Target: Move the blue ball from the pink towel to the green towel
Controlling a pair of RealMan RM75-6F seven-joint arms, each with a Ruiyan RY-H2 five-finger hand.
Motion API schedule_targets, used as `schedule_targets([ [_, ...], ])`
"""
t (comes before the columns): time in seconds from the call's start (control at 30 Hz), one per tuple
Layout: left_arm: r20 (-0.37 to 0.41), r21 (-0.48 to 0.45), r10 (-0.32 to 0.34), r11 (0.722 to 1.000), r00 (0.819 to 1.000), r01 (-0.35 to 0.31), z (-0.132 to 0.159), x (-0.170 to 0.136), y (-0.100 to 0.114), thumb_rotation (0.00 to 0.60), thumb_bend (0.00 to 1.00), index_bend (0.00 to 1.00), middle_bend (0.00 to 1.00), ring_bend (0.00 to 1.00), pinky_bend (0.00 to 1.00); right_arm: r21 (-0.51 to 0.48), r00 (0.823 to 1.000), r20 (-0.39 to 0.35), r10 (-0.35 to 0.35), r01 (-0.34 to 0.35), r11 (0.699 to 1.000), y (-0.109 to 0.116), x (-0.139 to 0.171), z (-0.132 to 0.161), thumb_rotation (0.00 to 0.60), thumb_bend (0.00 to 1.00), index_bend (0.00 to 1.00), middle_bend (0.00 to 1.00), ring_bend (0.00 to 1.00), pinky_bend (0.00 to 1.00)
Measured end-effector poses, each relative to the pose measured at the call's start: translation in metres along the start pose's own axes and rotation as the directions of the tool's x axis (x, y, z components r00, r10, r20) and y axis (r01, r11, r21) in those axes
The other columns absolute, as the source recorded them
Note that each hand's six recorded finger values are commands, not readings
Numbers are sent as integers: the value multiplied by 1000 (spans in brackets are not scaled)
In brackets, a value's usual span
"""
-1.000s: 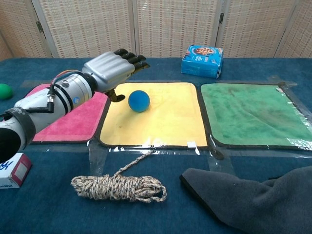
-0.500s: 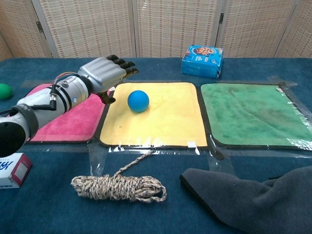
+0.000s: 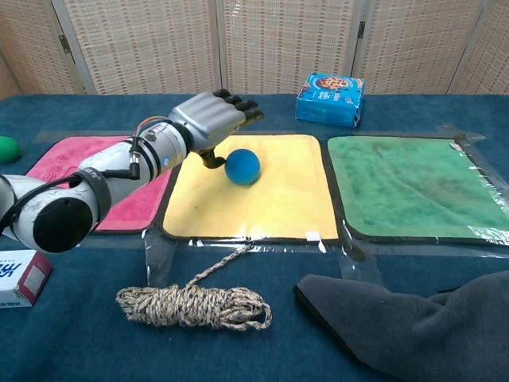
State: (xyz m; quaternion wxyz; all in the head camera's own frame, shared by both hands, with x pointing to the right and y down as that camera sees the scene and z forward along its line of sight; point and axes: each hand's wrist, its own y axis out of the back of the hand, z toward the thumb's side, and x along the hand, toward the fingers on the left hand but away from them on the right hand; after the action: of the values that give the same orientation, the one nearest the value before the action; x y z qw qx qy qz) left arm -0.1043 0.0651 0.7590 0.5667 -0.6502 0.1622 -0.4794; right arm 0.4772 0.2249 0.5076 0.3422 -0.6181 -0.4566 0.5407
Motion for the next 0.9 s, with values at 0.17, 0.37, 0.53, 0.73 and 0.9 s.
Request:
schedule_targets([
  [0.17,23,-18,43,999,999,-43,10,1,13,600,369,0,0,0,0,-4,1000,5,0,0,1000,0,0,-1,600,84,59,32,70,0],
  [0.37,-5,-48,71,996,997,-72,-8,-3,21,600,368,0,0,0,0,-1,1000,-13,8,-8,1000,-2,-2,2,600,85,59,32,70,0],
  [0.53,-38,-73,76,994,996,-79,-34,-14,23,600,369,0,0,0,0,14,998,-58,27,-26,1000,-5,-10,11,600,85,59,32,71,0],
  [0.73,-57,-132,85,987,995,-92,-65,-41,29,600,371,0,0,0,0,45,986,-151,75,-69,997,-10,-27,33,600,85,59,32,69,0],
  [0.9,-84,-169,81,981,993,-94,-91,-71,34,600,371,0,0,0,0,86,956,-262,134,-115,990,-16,-49,61,600,84,59,32,68,0],
])
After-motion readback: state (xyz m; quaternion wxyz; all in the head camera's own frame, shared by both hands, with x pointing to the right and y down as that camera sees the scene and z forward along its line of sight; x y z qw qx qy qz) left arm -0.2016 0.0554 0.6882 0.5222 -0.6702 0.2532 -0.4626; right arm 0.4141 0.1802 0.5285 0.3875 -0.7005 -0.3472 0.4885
